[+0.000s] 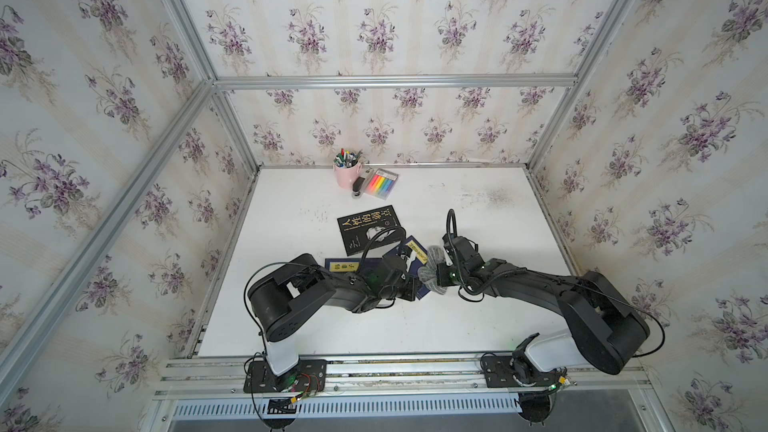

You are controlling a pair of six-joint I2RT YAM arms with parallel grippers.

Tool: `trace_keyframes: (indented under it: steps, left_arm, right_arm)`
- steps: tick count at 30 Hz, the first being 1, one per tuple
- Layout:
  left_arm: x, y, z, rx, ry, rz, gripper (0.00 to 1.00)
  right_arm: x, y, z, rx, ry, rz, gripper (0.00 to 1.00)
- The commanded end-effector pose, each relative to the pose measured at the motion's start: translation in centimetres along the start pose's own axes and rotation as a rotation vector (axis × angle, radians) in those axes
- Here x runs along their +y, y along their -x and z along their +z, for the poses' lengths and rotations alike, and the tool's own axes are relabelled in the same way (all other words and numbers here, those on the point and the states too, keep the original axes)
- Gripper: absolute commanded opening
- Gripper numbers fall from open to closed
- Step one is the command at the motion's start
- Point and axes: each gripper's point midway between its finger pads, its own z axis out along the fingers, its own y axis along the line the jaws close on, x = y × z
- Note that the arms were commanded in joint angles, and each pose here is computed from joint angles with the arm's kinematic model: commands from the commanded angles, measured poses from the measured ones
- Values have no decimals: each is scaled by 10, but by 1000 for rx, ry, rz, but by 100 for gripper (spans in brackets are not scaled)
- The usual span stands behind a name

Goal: Wipe the cover of the book
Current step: Wipe the dirt from the cover of the book.

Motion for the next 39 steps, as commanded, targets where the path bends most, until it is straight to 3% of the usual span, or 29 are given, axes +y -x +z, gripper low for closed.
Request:
trace_keyframes:
  steps: [1,17,26,39]
  left_arm:
    - [50,-40,-7,150,217,-28,0]
    - [64,8,-13,163,265,21,0]
    - [78,16,-11,165,266,-15,0]
    - [82,9,-2,187,255,-44,0]
  right_arm:
    - [4,-46,2,183,31,-6,0]
    - [-10,-51,9,188,-31,-27,0]
    - [-8,-46,7,175,-22,-24,0]
    - [48,-57,9,206,108,-125,0]
